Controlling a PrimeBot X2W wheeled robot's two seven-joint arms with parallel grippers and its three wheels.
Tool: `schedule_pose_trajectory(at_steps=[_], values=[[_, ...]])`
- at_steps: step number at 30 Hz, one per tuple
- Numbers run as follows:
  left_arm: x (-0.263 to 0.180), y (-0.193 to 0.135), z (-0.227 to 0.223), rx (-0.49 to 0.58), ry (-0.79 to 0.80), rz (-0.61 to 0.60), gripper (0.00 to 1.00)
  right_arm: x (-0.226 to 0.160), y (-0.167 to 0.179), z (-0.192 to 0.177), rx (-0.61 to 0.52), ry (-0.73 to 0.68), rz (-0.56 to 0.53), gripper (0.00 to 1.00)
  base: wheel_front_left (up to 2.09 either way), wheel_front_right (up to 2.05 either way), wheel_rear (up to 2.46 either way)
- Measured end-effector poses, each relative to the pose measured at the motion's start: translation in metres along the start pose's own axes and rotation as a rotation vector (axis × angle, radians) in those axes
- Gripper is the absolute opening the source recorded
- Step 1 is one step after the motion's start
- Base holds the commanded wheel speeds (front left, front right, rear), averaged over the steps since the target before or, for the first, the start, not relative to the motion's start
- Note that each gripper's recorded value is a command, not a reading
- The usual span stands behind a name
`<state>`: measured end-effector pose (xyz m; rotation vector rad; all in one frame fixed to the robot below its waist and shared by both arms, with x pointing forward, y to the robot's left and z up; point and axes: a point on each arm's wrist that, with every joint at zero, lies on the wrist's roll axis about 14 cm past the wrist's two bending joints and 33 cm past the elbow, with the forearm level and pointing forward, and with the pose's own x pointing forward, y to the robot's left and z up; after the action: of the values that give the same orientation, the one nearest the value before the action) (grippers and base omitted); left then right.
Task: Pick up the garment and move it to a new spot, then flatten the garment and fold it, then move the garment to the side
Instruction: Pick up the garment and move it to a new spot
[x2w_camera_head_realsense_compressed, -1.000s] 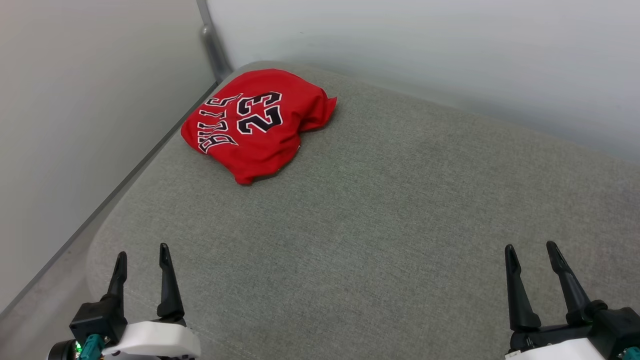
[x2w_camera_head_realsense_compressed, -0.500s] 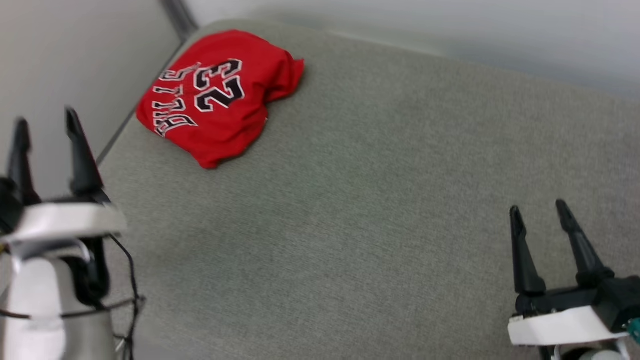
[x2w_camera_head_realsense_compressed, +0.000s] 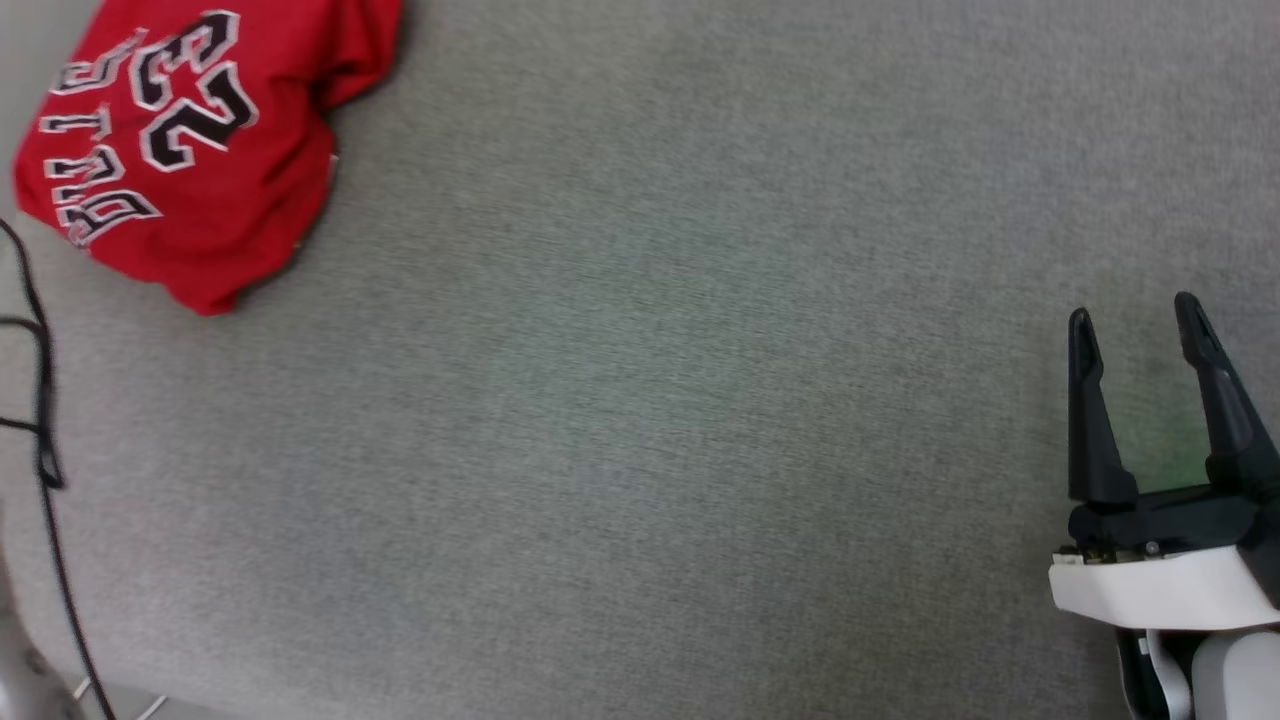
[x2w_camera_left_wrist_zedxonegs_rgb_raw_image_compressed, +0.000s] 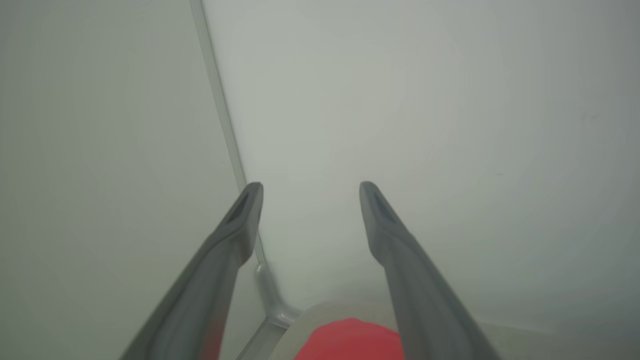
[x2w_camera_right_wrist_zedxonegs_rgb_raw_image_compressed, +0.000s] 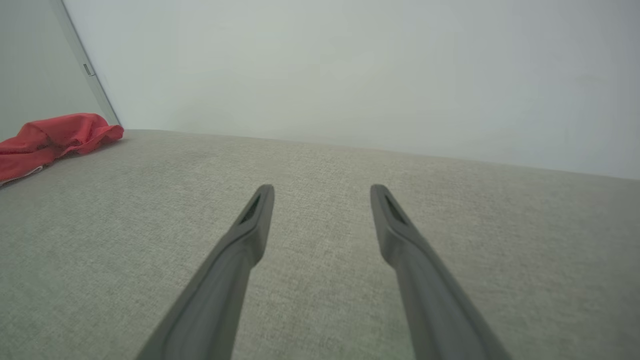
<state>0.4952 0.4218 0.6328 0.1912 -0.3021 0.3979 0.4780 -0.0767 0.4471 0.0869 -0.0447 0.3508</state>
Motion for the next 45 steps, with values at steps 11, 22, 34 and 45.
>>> schedule_pose_trajectory(at_steps=[11, 22, 34, 45], values=[[0.037, -0.055, -0.135, 0.032, 0.719, -0.206, 1.0, -0.002, -0.037, -0.022, -0.046, 0.034, -0.076, 1.0, 0.0, 0.0, 0.0], [-0.02, -0.059, -0.215, -0.004, 1.349, -0.242, 1.0, -0.004, -0.057, -0.046, -0.07, 0.078, -0.113, 1.0, 0.0, 0.0, 0.0], [-0.06, -0.074, -0.264, -0.003, 1.505, -0.259, 0.15, -0.001, -0.06, -0.058, -0.069, 0.092, -0.111, 1.0, 0.0, 0.0, 0.0], [-0.035, -0.071, -0.216, -0.034, 1.324, -0.28, 0.0, -0.006, -0.055, -0.034, -0.077, 0.064, -0.109, 1.0, 0.0, 0.0, 0.0]])
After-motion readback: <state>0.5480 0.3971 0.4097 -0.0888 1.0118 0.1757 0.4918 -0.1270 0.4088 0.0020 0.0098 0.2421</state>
